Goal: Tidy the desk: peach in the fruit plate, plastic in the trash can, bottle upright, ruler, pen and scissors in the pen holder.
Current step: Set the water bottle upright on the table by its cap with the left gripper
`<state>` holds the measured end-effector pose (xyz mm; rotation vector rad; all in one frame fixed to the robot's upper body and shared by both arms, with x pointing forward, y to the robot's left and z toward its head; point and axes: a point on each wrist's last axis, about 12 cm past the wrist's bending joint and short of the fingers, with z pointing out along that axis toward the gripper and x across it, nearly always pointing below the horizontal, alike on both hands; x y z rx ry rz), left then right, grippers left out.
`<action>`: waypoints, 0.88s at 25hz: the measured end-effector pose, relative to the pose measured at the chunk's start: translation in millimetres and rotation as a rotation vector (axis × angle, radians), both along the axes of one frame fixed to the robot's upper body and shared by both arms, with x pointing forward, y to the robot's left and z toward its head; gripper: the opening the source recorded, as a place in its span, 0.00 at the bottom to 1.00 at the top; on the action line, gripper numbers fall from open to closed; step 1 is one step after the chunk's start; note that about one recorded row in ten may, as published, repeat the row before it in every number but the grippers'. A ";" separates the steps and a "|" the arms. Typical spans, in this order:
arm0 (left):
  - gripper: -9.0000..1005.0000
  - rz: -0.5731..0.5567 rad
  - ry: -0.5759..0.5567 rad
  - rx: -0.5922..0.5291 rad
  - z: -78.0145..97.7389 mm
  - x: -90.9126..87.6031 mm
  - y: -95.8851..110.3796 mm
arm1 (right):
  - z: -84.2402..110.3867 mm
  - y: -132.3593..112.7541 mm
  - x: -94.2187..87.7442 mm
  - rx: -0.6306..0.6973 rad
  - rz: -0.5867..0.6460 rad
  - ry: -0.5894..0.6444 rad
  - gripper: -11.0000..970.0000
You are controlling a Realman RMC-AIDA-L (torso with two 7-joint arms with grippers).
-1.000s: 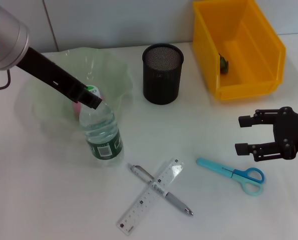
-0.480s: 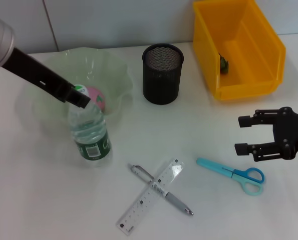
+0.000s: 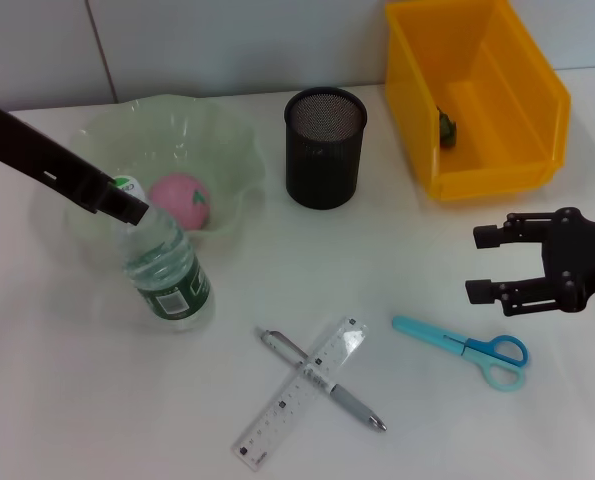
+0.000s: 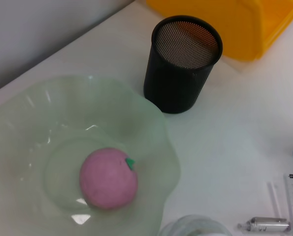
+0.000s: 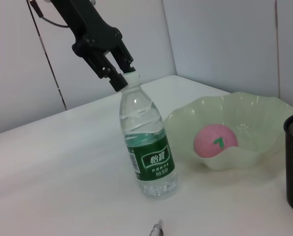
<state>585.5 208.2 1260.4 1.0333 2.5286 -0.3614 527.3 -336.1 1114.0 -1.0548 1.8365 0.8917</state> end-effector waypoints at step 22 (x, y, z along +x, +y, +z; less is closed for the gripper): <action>0.45 0.010 -0.016 0.015 12.5 -4.1 10.7 | 1.6 1.8 2.5 0.007 -0.004 -0.005 0.81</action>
